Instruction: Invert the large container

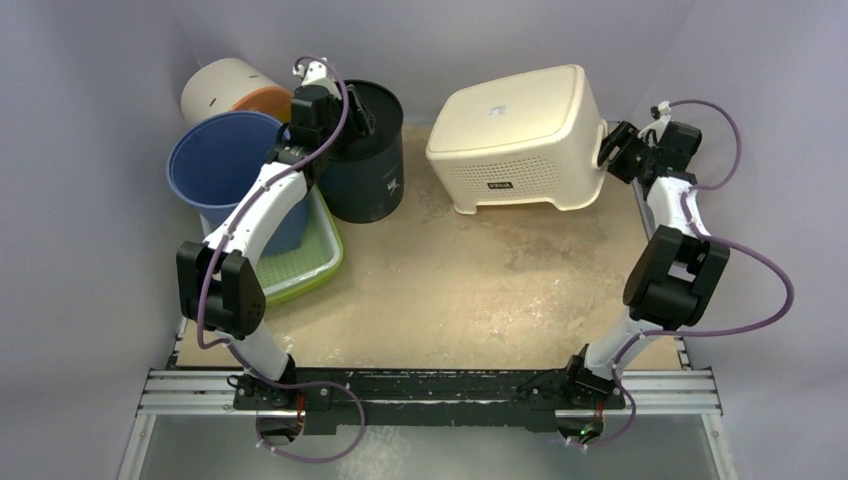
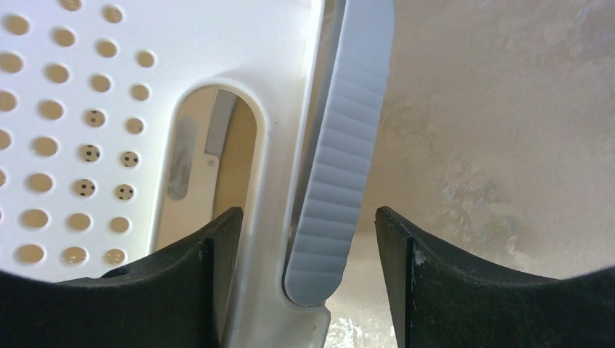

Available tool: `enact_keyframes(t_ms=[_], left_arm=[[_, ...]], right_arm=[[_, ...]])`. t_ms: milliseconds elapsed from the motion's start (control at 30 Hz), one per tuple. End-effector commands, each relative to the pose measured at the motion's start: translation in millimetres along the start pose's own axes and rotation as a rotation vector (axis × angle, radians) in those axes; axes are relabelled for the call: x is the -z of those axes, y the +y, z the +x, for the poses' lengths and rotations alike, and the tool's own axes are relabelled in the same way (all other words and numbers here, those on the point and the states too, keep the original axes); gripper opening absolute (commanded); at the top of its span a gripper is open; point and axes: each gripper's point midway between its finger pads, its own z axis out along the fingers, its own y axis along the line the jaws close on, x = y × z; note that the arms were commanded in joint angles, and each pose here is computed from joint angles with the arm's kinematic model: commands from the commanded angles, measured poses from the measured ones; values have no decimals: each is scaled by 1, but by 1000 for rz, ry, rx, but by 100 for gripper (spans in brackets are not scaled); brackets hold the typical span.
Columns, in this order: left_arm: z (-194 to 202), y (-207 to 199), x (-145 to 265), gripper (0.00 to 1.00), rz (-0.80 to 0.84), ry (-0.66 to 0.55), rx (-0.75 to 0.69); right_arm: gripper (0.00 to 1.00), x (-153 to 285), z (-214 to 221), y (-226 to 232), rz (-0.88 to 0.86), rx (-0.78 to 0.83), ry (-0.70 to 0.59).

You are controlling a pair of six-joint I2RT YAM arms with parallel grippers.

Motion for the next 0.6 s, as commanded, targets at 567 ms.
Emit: enact_keyframes(t_ms=[567], left_arm=[[-35, -173, 11, 69, 439, -80, -49]], right_arm=[[71, -47, 10, -2, -64, 51, 62]])
